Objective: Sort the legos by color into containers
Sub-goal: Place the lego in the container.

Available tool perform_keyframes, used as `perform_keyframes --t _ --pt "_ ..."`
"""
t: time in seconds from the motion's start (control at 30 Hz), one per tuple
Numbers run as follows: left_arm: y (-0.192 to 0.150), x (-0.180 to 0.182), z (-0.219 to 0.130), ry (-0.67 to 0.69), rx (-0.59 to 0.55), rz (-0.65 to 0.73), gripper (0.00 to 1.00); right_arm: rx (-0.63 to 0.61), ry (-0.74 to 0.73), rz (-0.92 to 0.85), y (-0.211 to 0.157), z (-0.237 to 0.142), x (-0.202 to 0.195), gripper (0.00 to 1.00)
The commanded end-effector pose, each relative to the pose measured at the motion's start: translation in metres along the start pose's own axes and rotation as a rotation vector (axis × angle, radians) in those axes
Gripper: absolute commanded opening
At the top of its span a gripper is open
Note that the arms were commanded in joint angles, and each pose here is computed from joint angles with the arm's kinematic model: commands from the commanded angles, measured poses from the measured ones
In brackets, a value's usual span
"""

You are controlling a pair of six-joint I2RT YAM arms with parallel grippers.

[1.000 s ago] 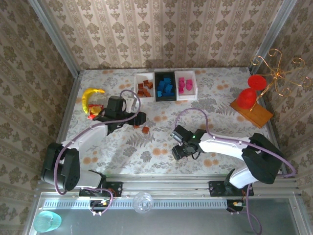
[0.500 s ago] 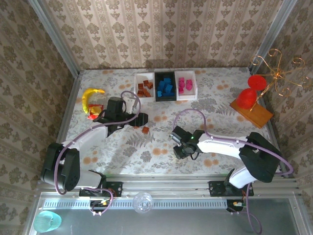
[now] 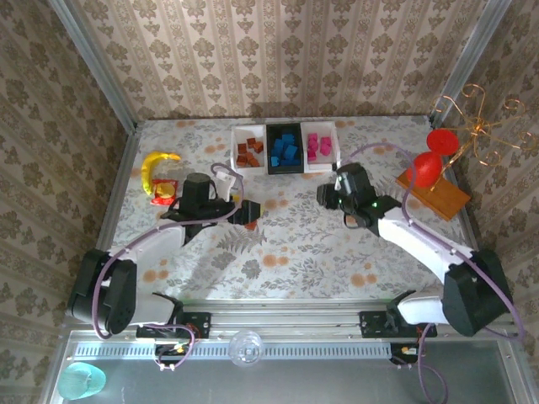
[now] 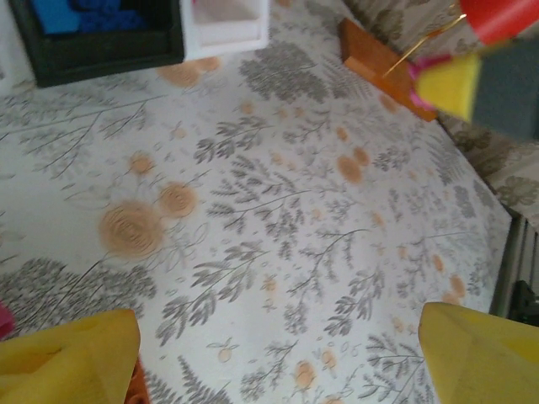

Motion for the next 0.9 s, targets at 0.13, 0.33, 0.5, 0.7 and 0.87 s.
perform_keyframes --t 0.13,0.33,0.5,0.7,0.87 --pt "0.015 -0.014 0.002 0.070 -0.035 -0.007 0.86 -0.114 -0.134 0.031 0.074 0.077 -0.016 0.37" --pt "0.015 -0.018 0.000 0.109 -0.029 -0.033 0.85 -0.071 -0.219 0.050 0.100 0.152 -0.037 0.41" --pt "0.010 -0.015 -0.010 0.195 -0.003 -0.019 0.85 -0.036 -0.206 0.020 0.116 0.172 -0.033 0.57" --pt "-0.002 0.021 -0.033 0.389 0.015 -0.097 0.87 -0.033 -0.034 -0.051 0.102 0.124 0.010 0.71" --pt "-0.015 0.054 -0.049 0.486 -0.005 -0.221 0.86 0.011 0.125 -0.152 0.030 0.089 0.072 0.79"
Point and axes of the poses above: each hand's point on the last joint's axis, 136 mm out from that joint toward the fingers, its own z axis out along the fingers, its own x axis along the line the jaws close on, y = z × x, the point moved 7 cm from there along -z, back along the fingers, and after that the axes turned 5 degrees about z, right-handed, at the moved point
